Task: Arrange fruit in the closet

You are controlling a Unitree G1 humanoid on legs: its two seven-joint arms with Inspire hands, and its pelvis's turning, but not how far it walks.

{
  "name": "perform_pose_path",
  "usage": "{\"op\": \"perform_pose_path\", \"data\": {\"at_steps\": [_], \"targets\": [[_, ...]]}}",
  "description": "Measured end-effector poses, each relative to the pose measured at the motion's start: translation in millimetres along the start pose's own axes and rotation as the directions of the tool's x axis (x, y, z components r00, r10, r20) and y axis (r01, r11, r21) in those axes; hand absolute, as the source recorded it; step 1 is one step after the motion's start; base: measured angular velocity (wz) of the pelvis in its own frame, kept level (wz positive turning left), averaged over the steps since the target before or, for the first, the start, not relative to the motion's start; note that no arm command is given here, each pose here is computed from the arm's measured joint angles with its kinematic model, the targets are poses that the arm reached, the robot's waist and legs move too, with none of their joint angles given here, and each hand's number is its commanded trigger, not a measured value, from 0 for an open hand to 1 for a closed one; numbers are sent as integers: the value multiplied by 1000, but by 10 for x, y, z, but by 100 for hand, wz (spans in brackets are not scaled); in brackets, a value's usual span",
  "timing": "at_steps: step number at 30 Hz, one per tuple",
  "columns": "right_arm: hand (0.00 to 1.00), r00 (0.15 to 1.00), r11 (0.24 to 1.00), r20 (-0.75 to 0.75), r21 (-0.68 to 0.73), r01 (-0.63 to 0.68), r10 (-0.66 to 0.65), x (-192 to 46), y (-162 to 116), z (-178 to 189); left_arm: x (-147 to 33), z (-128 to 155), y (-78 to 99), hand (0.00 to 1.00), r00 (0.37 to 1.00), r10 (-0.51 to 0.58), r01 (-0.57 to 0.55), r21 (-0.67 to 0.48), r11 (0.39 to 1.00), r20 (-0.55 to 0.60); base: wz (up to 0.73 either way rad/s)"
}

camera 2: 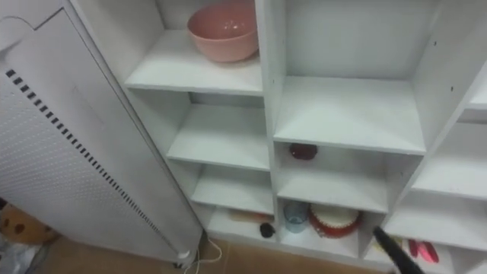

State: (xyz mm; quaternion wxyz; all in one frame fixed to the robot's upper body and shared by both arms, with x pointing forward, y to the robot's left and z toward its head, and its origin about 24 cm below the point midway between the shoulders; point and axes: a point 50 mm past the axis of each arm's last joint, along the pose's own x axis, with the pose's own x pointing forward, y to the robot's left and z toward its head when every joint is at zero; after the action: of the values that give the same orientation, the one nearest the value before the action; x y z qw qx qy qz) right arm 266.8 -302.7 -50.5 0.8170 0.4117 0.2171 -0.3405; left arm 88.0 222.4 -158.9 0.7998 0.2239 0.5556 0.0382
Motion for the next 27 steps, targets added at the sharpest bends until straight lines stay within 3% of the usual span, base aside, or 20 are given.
{"op": "perform_pose_path", "data": {"at_steps": [5,7,16,19,27], "targets": [[0,994,970,-65,-230,75,-93,-79,-495,-219,16,-25,93,0,1000,28,-28,-19,999,10,0],[0,986,924,-106,-375,79,-128,-146,-719,-358,23,-6,149,0,998,49,-48,-25,999,30,14],[0,914,853,-292,-512,98,-280,-585,-1597,-876,-38,-267,274,0,992,124,-124,-69,990,-2,8],[0,895,839,-341,-540,65,-288,-709,-1715,-1049,-41,-274,296,0,988,157,-157,-121,980,-11,-5],[0,843,794,-451,-606,-47,-294,-916,-1871,-1325,-67,-329,226,0,988,154,-154,-130,979,-12,-7]]}}
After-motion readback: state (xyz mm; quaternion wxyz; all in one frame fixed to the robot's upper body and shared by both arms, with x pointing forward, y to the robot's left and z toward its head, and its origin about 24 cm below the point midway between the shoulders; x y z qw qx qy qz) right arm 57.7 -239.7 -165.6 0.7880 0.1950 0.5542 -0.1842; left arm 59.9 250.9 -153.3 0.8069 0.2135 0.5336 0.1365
